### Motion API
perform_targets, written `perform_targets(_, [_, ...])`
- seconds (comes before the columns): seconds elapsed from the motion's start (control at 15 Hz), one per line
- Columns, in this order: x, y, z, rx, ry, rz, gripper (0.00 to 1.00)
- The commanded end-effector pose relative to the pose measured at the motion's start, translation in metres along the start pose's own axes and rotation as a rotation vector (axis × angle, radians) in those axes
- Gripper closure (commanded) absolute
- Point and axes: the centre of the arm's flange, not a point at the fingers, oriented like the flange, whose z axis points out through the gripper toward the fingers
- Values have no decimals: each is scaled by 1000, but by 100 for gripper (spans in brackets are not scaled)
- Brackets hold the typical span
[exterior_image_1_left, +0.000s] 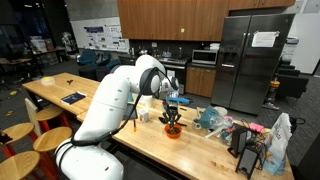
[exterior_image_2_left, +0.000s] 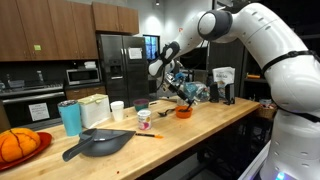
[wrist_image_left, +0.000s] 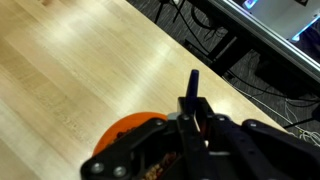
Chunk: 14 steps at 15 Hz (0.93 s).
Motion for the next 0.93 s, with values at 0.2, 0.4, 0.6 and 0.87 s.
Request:
perform_targets(0.2, [-41, 34, 3, 19, 51, 102, 97])
perform_targets(0.4, [-46, 53, -4, 32, 108, 127, 97])
perform_targets(0.6, [-42, 60, -13, 18, 138, 141, 97])
perform_targets(0.87, [-27, 60, -23, -24, 173, 156, 97])
